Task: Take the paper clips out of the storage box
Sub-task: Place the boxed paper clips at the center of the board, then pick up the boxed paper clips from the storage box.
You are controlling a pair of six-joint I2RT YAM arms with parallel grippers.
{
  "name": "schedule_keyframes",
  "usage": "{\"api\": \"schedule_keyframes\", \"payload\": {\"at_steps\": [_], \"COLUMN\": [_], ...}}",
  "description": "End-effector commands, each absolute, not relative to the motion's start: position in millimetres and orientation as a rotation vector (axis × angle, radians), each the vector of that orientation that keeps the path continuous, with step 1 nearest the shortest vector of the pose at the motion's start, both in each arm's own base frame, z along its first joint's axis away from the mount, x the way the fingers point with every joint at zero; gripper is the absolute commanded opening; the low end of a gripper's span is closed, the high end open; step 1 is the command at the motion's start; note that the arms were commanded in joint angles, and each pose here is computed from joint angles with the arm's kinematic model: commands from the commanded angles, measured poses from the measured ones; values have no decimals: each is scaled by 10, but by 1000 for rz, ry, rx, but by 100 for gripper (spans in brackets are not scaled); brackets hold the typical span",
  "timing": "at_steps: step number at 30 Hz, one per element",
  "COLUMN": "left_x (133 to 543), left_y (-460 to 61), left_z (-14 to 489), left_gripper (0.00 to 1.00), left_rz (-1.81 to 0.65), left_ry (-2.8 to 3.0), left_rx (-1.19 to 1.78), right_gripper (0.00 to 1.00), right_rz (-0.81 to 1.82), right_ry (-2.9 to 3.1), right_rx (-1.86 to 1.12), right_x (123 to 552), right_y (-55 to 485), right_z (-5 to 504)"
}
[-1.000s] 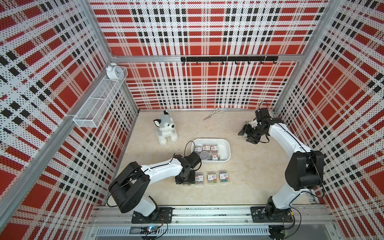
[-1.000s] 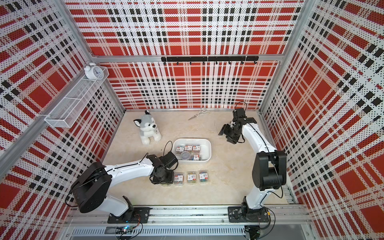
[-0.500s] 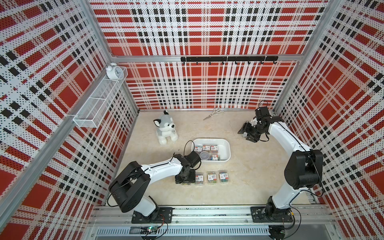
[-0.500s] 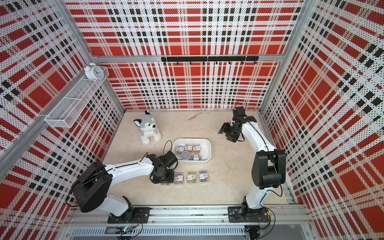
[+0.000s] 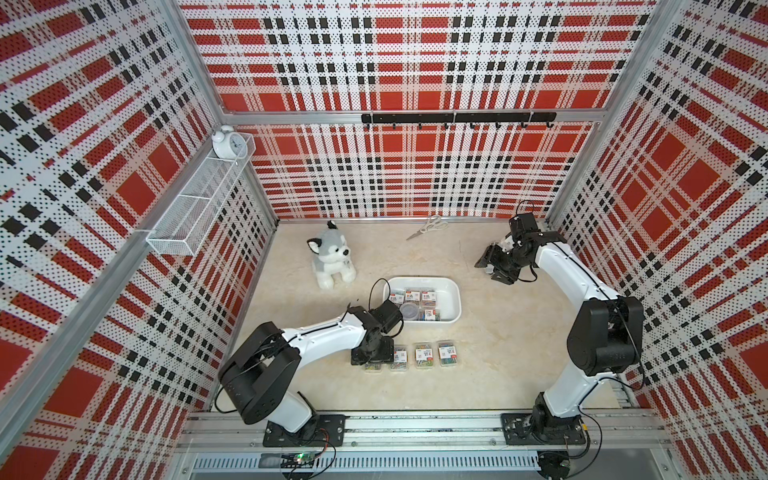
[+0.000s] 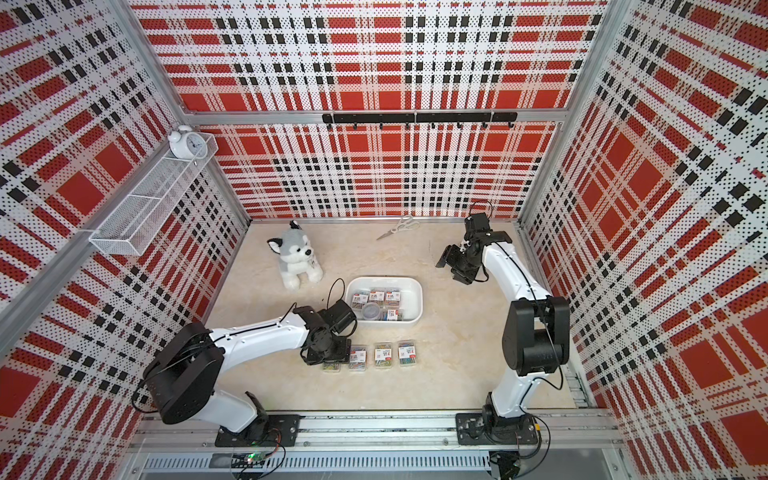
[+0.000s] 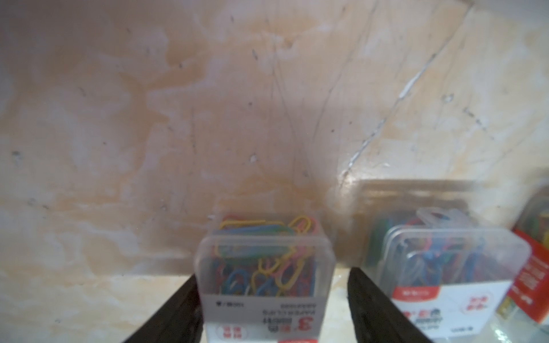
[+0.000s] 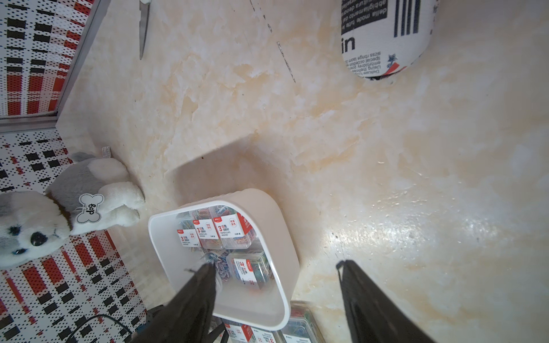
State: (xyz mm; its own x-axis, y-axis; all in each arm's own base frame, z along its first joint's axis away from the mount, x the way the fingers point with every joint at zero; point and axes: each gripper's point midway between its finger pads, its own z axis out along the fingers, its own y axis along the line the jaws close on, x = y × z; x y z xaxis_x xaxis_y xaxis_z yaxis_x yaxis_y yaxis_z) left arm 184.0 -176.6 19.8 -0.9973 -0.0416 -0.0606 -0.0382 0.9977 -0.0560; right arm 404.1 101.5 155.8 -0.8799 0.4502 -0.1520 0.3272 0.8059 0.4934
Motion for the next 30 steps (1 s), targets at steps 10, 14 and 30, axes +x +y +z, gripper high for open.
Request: {"api": "schedule_keyframes", "payload": {"at_steps": [10,14,30], "left_x": [2025,2199,3380], "left_y": [-1652,-1659,-1136], "left_z": [595,893,2788], "left_gripper": [80,80,78], "left_rz": [-89,-118,-320], "left_ry": [2994,2923,2314], "left_rx": [-110,-133,-425], "right_gripper": [72,72,72], "right_rz": [662,662,685], "right_ry": [2742,2734,2688], "right_rx": [581,577,523], "right_x": [4036,4035,4122], "right_y": [1033,1031,1112], "right_z": [1577,1604,1961]}}
